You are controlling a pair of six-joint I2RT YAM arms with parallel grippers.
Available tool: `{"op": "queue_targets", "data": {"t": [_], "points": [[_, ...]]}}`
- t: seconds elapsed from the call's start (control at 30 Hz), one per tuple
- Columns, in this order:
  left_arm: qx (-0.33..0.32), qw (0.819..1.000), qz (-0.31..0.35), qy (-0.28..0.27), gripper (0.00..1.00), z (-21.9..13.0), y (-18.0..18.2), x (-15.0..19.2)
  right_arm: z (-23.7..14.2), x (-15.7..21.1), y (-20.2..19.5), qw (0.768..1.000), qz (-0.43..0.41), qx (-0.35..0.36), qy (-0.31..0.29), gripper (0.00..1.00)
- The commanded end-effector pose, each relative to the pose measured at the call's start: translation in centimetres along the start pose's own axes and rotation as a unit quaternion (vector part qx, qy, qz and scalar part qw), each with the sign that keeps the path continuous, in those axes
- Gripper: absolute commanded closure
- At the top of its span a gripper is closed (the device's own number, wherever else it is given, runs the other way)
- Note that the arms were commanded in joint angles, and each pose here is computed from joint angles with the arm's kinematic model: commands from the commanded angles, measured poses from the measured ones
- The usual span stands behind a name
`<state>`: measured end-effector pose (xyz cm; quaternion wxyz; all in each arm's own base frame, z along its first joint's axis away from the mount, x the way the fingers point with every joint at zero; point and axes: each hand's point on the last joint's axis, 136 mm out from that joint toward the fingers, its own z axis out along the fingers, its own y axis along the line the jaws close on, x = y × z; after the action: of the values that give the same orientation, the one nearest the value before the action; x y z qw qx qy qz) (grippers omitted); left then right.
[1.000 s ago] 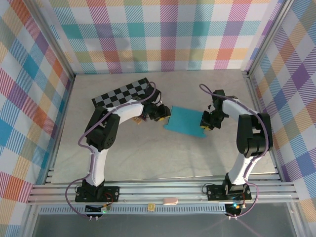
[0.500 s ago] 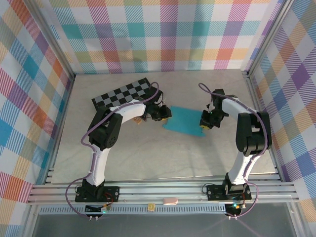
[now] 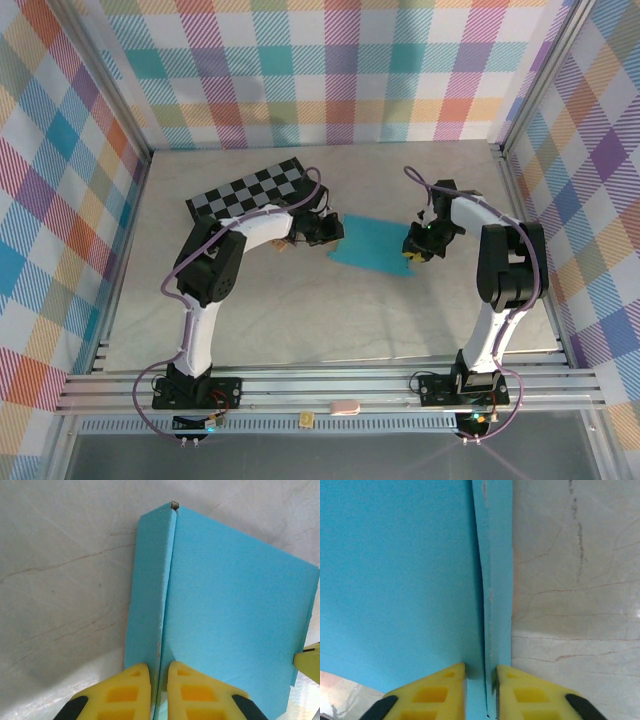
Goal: Fold the paper box
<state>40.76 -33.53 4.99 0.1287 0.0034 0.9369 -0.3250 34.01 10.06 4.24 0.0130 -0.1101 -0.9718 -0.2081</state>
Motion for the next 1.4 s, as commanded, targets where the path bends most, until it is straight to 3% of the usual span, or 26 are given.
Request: {"op": "queue_targets", "data": {"t": [0.0,0.37,1.0,1.37], "points": [[-0.026,0.999,-0.009,0.024,0.93,0.5,2.2,2.7,-1.1,-0.9,1.9,0.999,-0.027,-0.025,-0.019,0.74],[-0.029,0.999,-0.014,0.021,0.95,0.0,3.3,2.9,-3.3,-4.4,1.3,0.992,-0.006,-0.111,-0.063,0.44],[-0.025,0.997,-0.073,0.029,0.95,-0.1,6.9,3.8,-0.5,-3.2,3.4,0.970,-0.013,-0.241,-0.014,0.37],[-0.025,0.995,-0.094,0.024,0.96,0.4,8.0,4.0,1.3,-0.9,4.9,0.965,-0.005,-0.262,0.004,0.37]]}}
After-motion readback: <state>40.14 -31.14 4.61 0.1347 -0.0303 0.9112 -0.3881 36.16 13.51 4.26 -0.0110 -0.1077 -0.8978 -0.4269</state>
